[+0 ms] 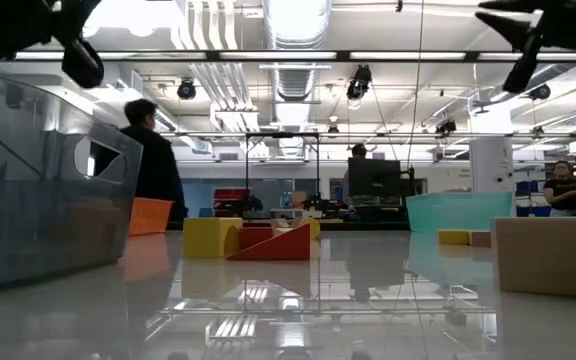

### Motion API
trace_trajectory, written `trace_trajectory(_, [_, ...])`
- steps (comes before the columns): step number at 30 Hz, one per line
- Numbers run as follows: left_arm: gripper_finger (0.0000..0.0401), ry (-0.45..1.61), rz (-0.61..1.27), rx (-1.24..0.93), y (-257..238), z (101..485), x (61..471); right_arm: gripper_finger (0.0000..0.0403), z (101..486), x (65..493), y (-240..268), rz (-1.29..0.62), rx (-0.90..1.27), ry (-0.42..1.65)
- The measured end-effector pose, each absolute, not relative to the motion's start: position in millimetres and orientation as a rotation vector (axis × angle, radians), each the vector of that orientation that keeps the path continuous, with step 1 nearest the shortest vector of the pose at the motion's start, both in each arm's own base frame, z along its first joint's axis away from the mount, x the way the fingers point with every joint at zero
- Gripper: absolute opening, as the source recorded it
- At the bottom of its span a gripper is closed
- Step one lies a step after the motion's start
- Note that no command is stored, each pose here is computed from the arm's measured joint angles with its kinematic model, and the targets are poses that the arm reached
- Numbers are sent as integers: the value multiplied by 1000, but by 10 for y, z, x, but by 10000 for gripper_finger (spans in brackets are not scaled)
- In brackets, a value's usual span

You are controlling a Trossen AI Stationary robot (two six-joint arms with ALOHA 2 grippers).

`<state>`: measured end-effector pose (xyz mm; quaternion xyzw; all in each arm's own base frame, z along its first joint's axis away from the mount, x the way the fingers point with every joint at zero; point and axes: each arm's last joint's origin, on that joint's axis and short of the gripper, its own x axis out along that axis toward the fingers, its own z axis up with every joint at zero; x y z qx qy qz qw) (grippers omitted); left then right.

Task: Sort & place blocks by color
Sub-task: Put the yellow block into the black bin

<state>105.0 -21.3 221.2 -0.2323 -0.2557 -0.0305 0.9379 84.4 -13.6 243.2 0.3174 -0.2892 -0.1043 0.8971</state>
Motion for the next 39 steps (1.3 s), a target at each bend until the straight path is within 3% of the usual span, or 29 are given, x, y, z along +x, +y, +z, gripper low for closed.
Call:
trace_trajectory(6, [8,-731,-41,-387,-184,2546,948,38,2761,825,-136,-238,575,-615])
trace_trajectory(12, [8,-825,69,-454,-140,2853,918,38,3019,852,-137,-268,527,-541])
trace_trajectory(23, [8,-734,313,-360,-199,3631,1291,38,3345,886,-139,-298,499,-435])
trace_trajectory(29, [8,-585,420,-344,-278,3803,1670,38,3455,846,-137,-301,488,-428])
trace_trajectory(39, [8,-449,487,-583,-246,3778,2251,38,3511,814,-135,-297,488,-445])
